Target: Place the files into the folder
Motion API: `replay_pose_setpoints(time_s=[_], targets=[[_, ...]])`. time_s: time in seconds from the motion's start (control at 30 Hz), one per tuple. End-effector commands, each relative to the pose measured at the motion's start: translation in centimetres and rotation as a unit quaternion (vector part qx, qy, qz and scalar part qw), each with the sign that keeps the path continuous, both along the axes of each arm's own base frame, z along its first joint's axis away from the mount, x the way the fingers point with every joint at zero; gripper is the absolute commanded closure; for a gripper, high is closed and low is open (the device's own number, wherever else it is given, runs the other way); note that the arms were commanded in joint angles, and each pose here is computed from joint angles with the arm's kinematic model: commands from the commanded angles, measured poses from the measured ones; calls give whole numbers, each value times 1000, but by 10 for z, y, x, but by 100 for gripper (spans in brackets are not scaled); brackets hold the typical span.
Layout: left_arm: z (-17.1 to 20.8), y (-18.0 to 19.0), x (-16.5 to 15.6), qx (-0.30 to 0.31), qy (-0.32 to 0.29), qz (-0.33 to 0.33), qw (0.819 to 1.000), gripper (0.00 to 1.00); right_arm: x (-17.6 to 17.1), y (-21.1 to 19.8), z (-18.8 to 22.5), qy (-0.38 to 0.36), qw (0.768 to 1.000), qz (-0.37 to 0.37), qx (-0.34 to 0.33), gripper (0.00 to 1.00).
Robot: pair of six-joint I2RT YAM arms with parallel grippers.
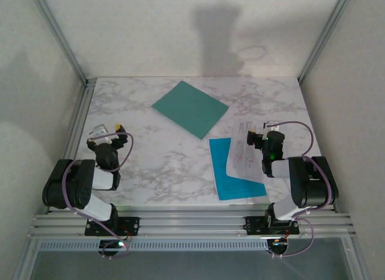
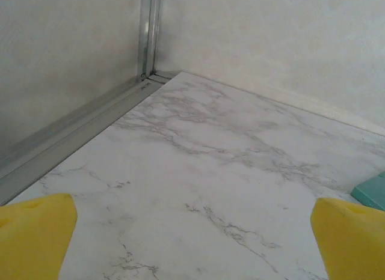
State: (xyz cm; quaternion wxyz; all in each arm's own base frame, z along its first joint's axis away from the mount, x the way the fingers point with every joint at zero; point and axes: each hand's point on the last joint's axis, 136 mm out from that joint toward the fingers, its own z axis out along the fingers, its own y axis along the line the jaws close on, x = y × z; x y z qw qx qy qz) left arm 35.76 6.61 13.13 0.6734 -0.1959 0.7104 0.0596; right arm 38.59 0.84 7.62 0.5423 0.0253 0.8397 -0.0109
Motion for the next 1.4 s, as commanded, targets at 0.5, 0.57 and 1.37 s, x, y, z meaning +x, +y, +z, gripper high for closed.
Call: replay_pose_setpoints(time_s=[0.5,0.57,1.37], targets=[[2,-3,4,6,-1,-8,1000,1,6,-1,6,-12,1000,-7,-4,1],[3,-4,4,6,-3,-9,1000,0,6,-2,8,-16,1000,-10,-3,1],[-7,-198,52,-411,320,-29,853,6,-6,100,128,248,935,-47,250,24]])
